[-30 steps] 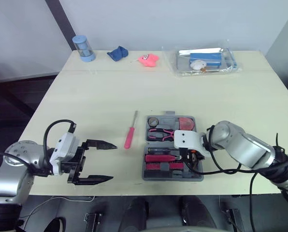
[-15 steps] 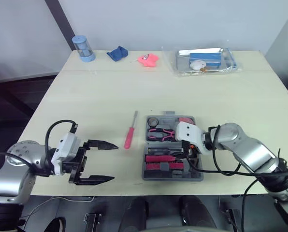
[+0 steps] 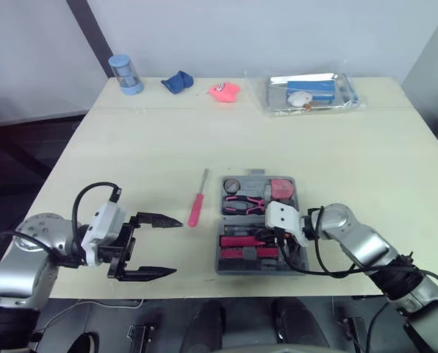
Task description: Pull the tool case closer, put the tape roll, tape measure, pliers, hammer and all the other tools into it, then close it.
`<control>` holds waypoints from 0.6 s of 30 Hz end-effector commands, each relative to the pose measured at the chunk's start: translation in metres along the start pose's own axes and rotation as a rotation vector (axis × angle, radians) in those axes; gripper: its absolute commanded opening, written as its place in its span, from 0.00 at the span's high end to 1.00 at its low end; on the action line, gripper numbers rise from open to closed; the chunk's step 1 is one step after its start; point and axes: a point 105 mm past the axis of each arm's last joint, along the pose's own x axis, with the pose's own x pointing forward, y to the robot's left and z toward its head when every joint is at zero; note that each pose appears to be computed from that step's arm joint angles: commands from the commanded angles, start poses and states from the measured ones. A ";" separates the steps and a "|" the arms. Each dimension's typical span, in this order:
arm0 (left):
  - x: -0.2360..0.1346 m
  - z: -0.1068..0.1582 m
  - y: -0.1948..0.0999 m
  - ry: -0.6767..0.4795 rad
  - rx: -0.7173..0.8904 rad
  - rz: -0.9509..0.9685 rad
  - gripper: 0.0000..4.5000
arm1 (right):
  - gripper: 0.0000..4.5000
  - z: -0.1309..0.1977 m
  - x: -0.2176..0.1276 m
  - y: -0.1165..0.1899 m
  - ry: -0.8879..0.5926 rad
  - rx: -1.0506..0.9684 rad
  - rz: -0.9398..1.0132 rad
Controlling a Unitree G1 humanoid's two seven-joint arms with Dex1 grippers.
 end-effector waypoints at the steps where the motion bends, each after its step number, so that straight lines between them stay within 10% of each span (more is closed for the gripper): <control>1: -0.001 0.006 -0.004 -0.012 0.026 -0.013 0.00 | 0.99 -0.024 0.006 0.008 0.087 0.000 0.024; 18: -0.015 -0.016 0.002 -0.114 -0.136 0.370 0.00 | 0.99 -0.009 -0.111 -0.016 -0.376 0.180 -0.507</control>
